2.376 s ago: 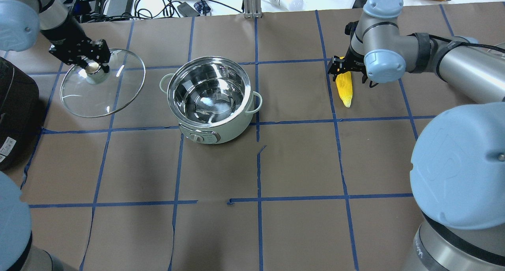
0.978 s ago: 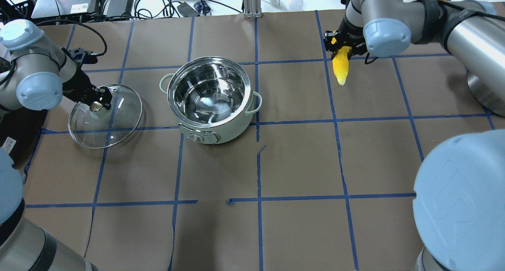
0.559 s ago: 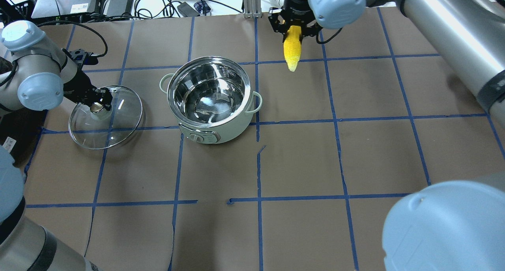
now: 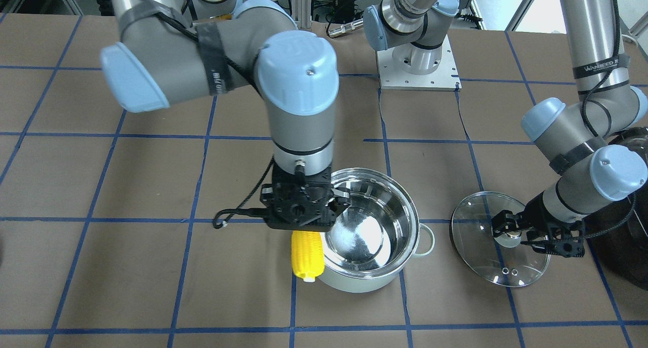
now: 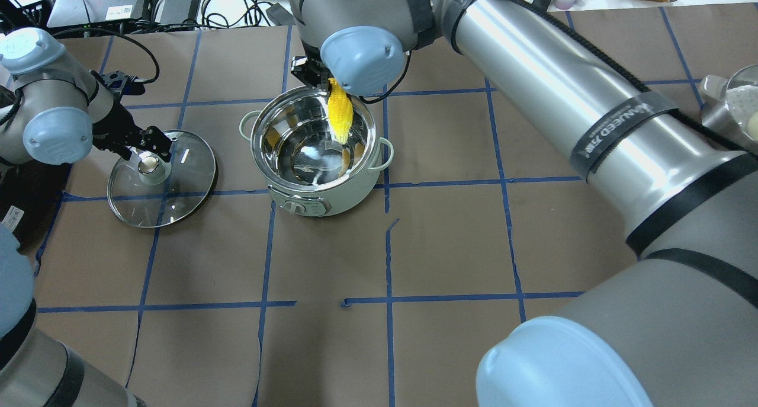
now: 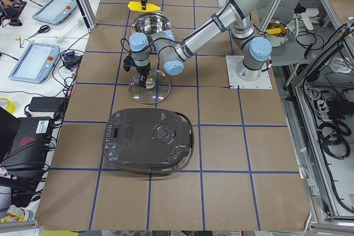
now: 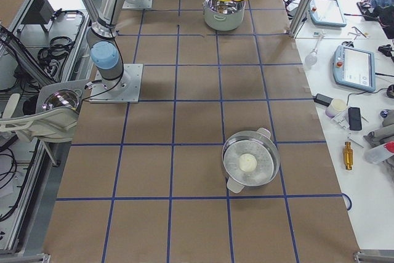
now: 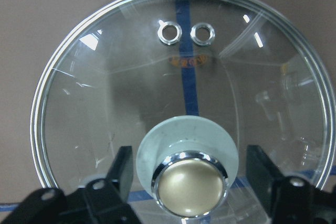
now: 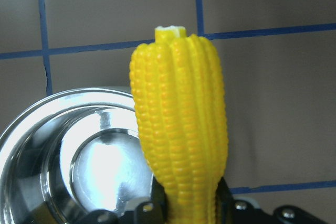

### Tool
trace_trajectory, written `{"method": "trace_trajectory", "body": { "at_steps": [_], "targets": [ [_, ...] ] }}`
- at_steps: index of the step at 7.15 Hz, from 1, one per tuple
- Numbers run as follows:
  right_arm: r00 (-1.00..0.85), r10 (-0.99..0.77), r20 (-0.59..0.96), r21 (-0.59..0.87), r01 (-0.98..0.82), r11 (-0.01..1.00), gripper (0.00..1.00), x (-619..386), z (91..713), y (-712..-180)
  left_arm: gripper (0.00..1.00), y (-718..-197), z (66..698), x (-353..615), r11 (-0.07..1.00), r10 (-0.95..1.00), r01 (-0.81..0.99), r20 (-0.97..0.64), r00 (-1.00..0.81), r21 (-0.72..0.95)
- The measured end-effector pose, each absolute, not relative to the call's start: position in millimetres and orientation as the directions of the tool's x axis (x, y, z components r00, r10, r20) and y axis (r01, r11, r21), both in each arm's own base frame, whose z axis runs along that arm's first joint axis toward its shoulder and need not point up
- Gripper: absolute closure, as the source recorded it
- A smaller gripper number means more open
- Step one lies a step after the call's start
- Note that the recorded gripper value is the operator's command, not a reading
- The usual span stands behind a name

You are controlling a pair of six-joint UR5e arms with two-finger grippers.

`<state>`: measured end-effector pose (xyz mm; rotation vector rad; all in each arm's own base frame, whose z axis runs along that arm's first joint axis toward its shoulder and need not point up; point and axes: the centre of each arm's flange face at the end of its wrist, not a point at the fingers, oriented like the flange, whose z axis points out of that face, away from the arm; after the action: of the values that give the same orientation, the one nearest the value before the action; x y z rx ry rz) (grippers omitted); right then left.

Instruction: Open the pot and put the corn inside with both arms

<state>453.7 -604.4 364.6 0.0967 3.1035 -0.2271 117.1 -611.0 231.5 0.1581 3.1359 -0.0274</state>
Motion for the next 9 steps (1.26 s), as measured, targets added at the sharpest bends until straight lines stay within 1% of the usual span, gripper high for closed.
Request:
{"method": "trace_trajectory", "body": {
  "at_steps": [1, 2, 3, 4, 7, 9],
  "targets": [
    [-0.998, 0.051, -0.034, -0.135, 0.055, 0.989, 0.89, 469.5, 352.3, -598.0, 0.03, -610.5, 243.4, 116.0, 0.995, 0.1, 0.1, -0.011, -0.995, -0.031],
    [-0.999, 0.036, -0.032, -0.124, 0.04, 0.992, 0.63, 482.9, 341.5, -590.8, 0.03, -608.4, 255.7, 113.5, 0.994, 0.099, 0.099, -0.016, -0.995, -0.041],
    [-0.999, 0.026, -0.028, -0.112, 0.029, 0.993, 0.1, 489.9, 332.1, -585.7, 0.03, -604.4, 269.5, 109.7, 0.994, 0.1, 0.1, -0.017, -0.995, -0.043],
    [-0.999, 0.019, -0.032, -0.108, 0.023, 0.994, 0.0, 492.7, 324.0, -582.9, 0.03, -598.8, 286.2, 106.1, 0.994, 0.101, 0.101, -0.015, -0.995, -0.04],
    [-0.997, 0.006, -0.079, -0.134, 0.017, 0.991, 0.0, 495.0, 317.1, -579.1, 0.03, -587.3, 337.2, 86.4, 0.994, 0.099, 0.099, -0.012, -0.995, -0.041],
    [-0.996, 0.01, -0.089, -0.165, 0.025, 0.986, 0.0, 482.8, 340.5, -580.4, 0.03, -576.2, 365.2, 74.6, 0.993, 0.101, 0.101, -0.017, -0.995, -0.052]
  ]
}}
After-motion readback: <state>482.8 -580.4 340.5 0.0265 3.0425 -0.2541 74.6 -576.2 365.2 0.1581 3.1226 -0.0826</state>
